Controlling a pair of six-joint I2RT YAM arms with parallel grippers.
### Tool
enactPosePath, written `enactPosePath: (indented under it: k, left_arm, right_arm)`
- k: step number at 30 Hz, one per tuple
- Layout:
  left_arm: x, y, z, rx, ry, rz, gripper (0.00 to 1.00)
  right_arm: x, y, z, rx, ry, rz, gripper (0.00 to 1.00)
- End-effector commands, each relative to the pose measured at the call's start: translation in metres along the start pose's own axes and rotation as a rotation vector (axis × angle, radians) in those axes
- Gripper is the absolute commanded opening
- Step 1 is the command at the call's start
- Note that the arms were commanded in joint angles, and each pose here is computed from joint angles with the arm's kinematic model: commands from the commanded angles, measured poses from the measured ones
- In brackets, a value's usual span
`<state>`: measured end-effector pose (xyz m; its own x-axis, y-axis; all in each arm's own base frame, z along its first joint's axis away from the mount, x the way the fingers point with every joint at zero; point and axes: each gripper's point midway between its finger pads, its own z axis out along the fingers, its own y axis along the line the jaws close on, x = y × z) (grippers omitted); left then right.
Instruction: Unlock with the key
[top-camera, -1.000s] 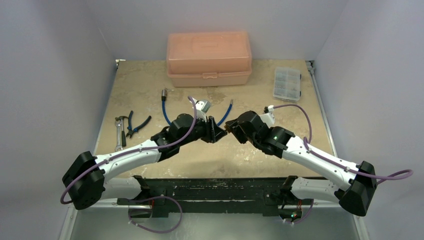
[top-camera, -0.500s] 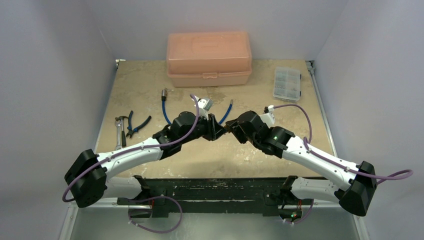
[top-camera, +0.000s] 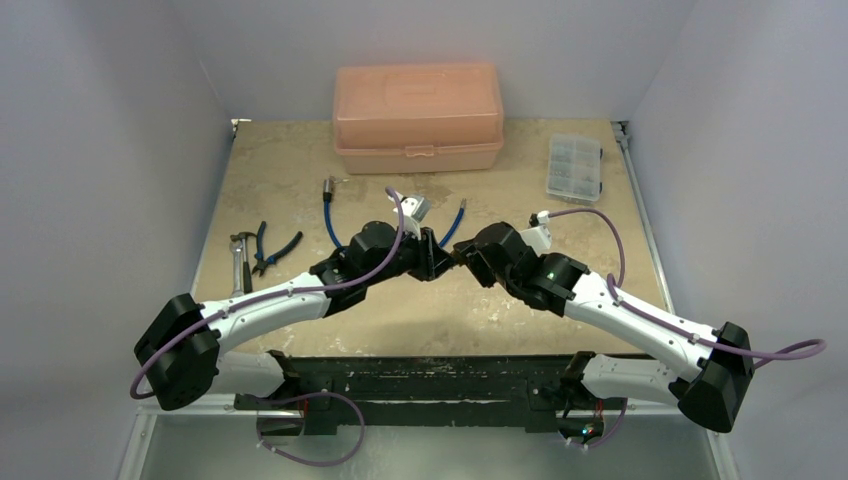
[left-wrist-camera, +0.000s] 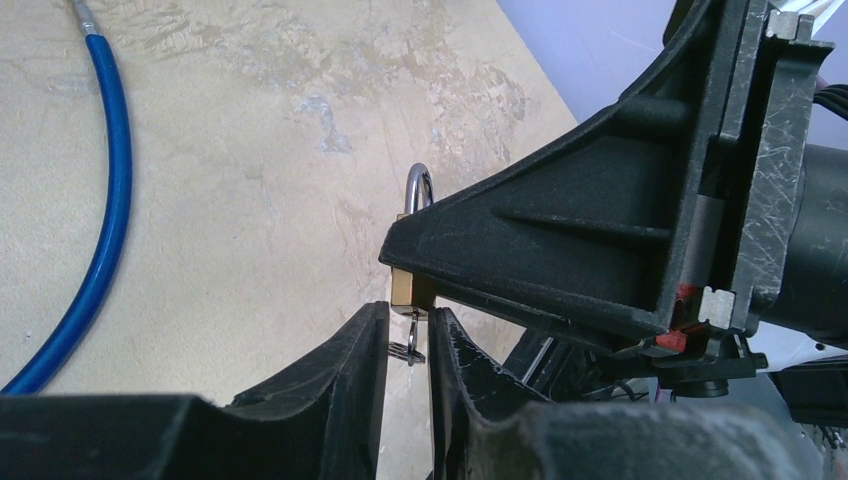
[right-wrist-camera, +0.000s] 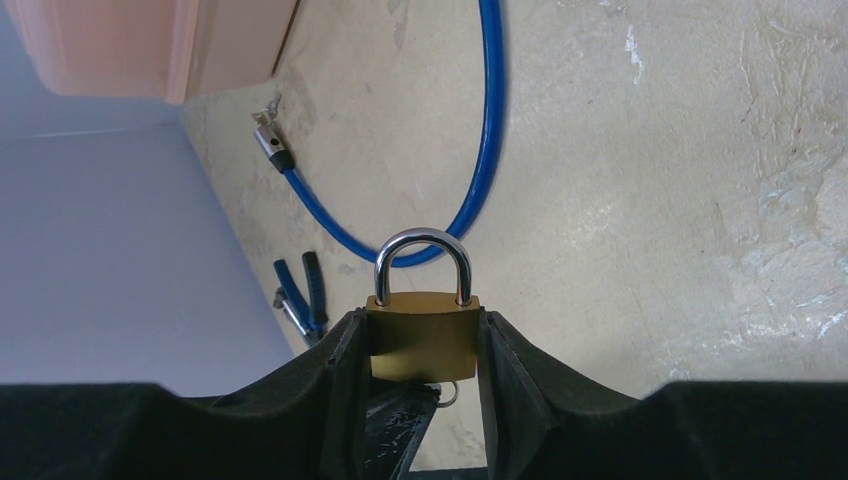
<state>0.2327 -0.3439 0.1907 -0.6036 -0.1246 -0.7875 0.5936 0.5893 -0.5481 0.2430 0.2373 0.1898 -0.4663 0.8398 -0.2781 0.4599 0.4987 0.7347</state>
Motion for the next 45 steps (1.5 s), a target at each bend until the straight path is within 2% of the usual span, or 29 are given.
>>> enactPosePath:
  k: [1, 7, 13, 16, 30, 45]
  left_arm:
    - [-0.011, -0.006, -0.001, 0.024, -0.032, 0.032, 0.26]
    - [-0.01, -0.005, -0.004, 0.021, -0.038, 0.028, 0.27]
    - [-0.009, -0.005, -0.004, 0.023, -0.035, 0.029, 0.15]
    - [-0.007, -0.005, -0.004, 0.027, -0.031, 0.031, 0.0]
    - [-0.009, -0.003, -0.005, 0.012, -0.017, 0.114, 0.0]
    - [-0.01, 0.007, -0.006, -0.119, -0.031, 0.294, 0.0]
  right_arm:
    - [-0.009, 0.03, -0.013, -0.087, -0.018, 0.051, 0.0]
    - [-0.009, 0.032, -0.014, -0.09, -0.018, 0.048, 0.0]
    - [-0.01, 0.033, -0.014, -0.091, -0.022, 0.045, 0.0]
    - [-0.01, 0.034, -0.014, -0.094, -0.024, 0.045, 0.0]
    - [-0.008, 0.036, -0.017, -0.094, -0.006, 0.048, 0.0]
    - [-0.001, 0.035, -0.015, -0.05, 0.024, 0.038, 0.0]
